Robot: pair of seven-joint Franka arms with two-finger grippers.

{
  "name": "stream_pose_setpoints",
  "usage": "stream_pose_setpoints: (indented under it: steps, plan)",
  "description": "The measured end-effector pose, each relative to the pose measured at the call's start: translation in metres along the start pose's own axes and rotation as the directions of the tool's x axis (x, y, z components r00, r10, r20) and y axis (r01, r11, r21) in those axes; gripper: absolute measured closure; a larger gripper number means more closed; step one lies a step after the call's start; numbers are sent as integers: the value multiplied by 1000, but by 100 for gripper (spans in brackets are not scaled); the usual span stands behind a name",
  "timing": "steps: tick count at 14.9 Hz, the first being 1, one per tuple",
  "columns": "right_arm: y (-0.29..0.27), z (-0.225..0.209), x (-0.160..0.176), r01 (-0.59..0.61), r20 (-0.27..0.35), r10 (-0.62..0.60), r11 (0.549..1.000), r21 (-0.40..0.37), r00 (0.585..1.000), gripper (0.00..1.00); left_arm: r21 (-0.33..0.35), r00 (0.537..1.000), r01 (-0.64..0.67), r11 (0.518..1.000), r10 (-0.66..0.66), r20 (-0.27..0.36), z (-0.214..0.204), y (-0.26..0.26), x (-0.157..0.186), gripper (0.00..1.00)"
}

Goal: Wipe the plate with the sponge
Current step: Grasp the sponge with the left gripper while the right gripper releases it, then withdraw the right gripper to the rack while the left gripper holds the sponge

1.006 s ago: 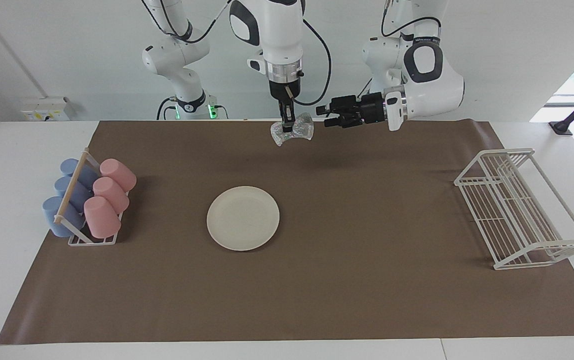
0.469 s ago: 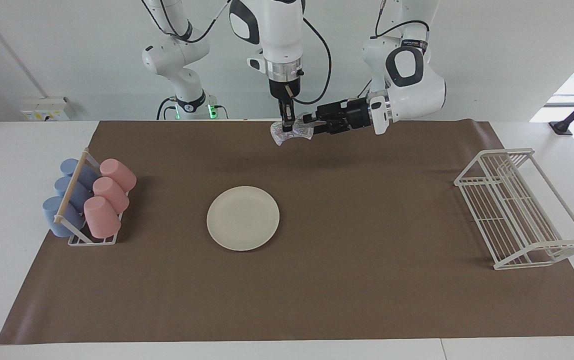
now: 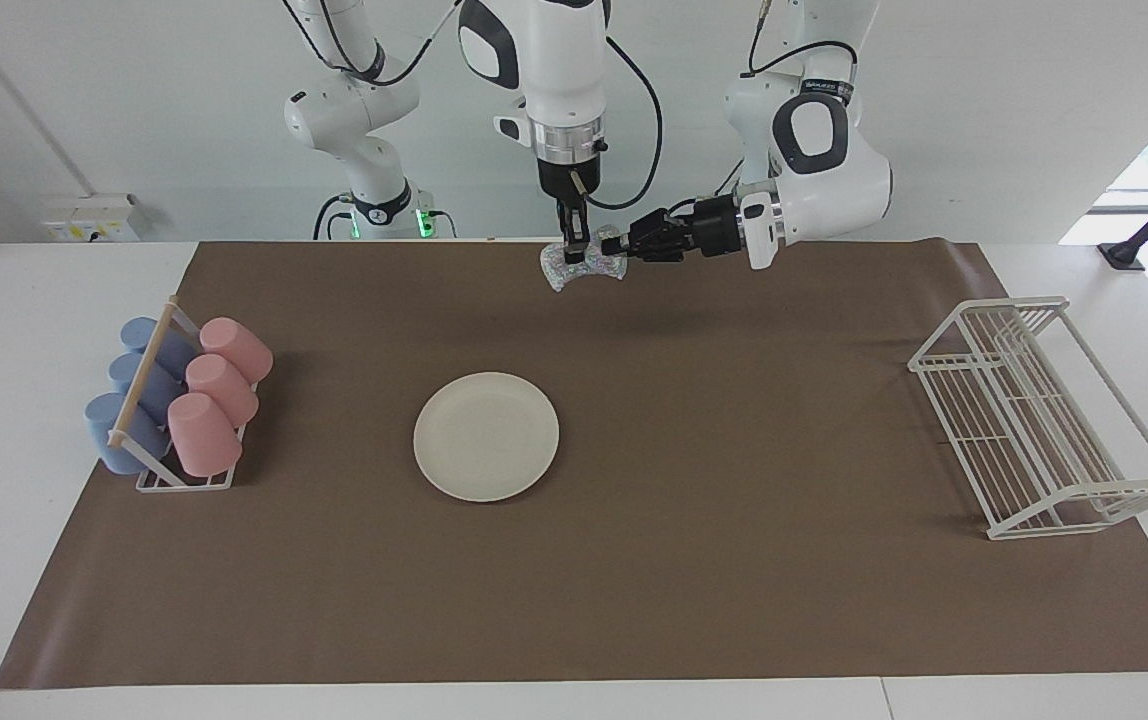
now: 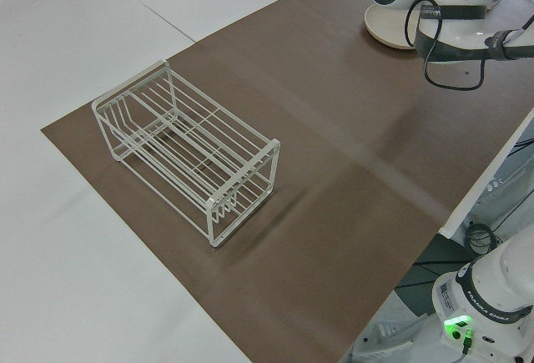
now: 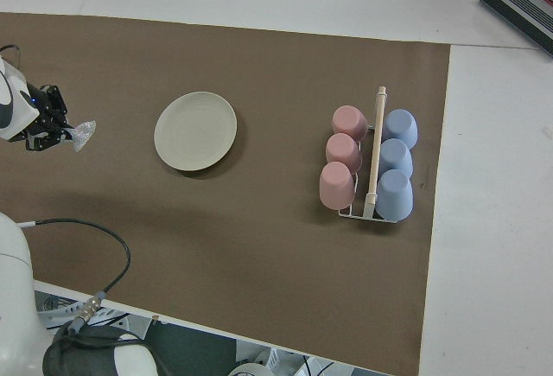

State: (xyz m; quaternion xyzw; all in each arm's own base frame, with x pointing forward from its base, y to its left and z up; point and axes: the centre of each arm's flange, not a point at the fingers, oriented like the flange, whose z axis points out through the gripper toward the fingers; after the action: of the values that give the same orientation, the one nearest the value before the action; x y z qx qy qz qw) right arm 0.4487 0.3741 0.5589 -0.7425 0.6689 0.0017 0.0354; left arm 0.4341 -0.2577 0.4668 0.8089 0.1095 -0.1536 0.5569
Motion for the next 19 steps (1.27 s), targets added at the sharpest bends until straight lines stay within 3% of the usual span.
stream_pose_setpoints:
  steps: [3,5,8,13,14,19]
  plan:
    - [0,-1,1,12,1,-12,1000,1,1000,91,-5,1000,15,1000,-15,0,0,0,0,95]
    - [1,-5,4,114,-2,-114,993,-2,993,86,-8,1000,20,1000,-20,5,0,1,-1,95]
    - [-2,-19,34,280,-14,-281,960,-30,960,54,-11,1000,27,1000,-27,8,-1,1,-1,95]
    - [-18,-40,125,508,-1,-511,854,-108,859,5,-37,998,61,997,-61,-9,-24,-3,10,95]
    - [-22,-44,143,547,4,-549,831,-106,836,0,-36,997,69,997,-70,-14,-30,-4,12,95]
    - [-37,-55,256,719,57,-718,684,-125,693,0,131,995,78,988,-69,-73,-65,-3,21,95]
